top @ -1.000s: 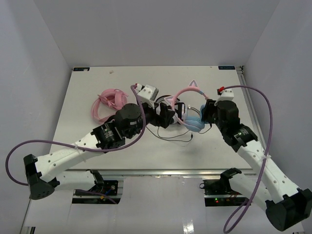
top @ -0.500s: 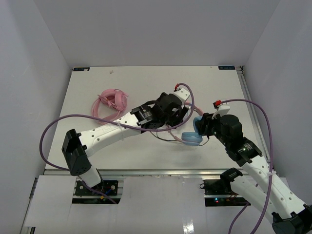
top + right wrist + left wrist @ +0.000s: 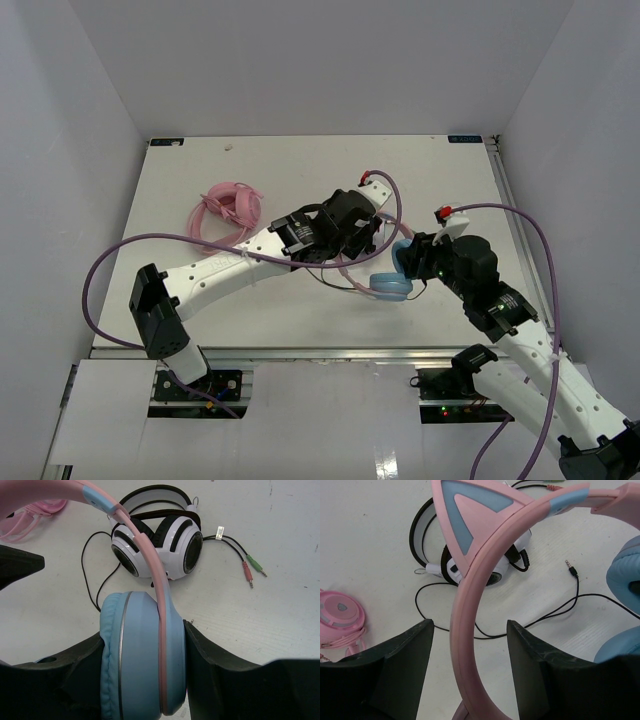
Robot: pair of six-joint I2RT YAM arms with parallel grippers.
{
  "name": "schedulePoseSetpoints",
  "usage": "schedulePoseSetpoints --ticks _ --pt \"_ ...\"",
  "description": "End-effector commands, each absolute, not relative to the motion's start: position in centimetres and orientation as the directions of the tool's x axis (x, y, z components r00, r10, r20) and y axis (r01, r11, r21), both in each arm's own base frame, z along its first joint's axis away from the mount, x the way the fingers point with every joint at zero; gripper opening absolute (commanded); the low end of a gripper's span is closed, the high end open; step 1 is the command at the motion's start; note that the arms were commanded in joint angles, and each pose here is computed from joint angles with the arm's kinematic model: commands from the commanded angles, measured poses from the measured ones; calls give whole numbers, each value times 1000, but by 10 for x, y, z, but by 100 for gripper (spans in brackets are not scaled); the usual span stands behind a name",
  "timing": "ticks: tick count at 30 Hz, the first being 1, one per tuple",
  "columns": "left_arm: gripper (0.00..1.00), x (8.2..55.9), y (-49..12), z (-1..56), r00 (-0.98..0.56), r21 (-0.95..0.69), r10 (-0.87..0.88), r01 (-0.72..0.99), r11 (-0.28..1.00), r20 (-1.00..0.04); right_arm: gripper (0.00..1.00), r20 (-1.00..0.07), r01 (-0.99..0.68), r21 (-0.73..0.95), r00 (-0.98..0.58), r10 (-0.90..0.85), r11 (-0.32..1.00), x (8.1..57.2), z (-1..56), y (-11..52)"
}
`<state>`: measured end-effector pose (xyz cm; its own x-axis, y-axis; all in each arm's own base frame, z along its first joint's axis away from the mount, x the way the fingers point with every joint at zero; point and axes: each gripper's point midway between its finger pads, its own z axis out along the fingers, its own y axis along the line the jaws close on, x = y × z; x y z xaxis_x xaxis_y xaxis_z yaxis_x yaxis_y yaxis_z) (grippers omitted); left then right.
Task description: Wrap the headphones
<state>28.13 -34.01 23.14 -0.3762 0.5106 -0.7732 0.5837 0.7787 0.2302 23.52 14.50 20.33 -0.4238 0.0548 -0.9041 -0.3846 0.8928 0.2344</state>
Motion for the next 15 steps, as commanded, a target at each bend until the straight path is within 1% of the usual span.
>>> schedulePoseSetpoints --ticks 1,3,8,14,15 --pt "70 284 -340 263 -335 226 472 567 792 -816 8 -936 -429 246 -337 99 869 242 232 155" --pt "70 281 -341 264 -333 218 475 583 783 -815 8 -935 -433 246 -341 95 868 242 231 155" --pt "65 280 -340 260 -339 230 498 593 772 -798 8 -935 -434 249 -342 97 866 242 231 156" --pt "54 282 -341 263 -336 240 502 587 773 -797 8 -935 -443 245 -344 89 863 241 230 158" --pt "53 283 -342 263 -336 239 502 589 772 -797 8 -934 -445 246 -345 88 861 241 230 158"
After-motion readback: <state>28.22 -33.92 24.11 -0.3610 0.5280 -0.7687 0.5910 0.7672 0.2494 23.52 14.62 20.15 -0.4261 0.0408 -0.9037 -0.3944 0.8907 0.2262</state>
